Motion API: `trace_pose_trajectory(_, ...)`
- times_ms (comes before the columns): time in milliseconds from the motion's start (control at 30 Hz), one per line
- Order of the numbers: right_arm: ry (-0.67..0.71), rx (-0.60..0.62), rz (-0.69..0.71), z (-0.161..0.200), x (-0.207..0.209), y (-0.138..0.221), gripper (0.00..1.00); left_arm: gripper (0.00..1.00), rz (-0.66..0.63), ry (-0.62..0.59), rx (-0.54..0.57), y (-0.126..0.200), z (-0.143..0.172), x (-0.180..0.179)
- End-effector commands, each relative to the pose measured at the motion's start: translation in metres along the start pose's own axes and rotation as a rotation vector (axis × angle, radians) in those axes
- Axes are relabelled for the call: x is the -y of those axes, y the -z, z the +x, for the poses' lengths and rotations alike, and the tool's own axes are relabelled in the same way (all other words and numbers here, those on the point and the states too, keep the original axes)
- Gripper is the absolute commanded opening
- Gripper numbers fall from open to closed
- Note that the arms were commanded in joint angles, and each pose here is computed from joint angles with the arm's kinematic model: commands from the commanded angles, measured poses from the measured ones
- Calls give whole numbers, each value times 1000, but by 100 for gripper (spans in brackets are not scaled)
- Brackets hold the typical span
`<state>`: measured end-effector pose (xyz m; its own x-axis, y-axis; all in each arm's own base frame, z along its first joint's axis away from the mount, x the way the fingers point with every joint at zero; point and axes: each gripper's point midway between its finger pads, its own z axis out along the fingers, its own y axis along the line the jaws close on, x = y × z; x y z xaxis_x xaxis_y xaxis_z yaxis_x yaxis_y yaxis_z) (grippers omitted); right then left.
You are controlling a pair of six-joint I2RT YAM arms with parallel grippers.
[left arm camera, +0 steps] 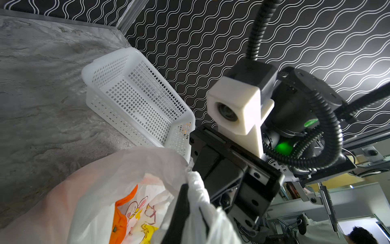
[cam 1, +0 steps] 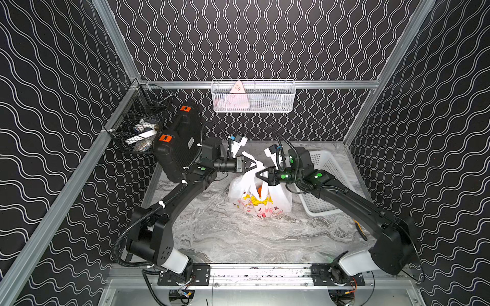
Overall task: Place the oranges into plastic bags & tie knots
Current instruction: Tie the plastic bag at the center of the board.
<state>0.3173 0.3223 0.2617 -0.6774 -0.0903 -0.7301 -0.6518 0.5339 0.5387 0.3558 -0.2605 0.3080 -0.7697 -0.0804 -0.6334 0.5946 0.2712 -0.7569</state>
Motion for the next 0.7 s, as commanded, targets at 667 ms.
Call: trace_pose_trajectory(667,313,240,23,-24,4,-33,0,18,-9,-27,10,3,-3,4)
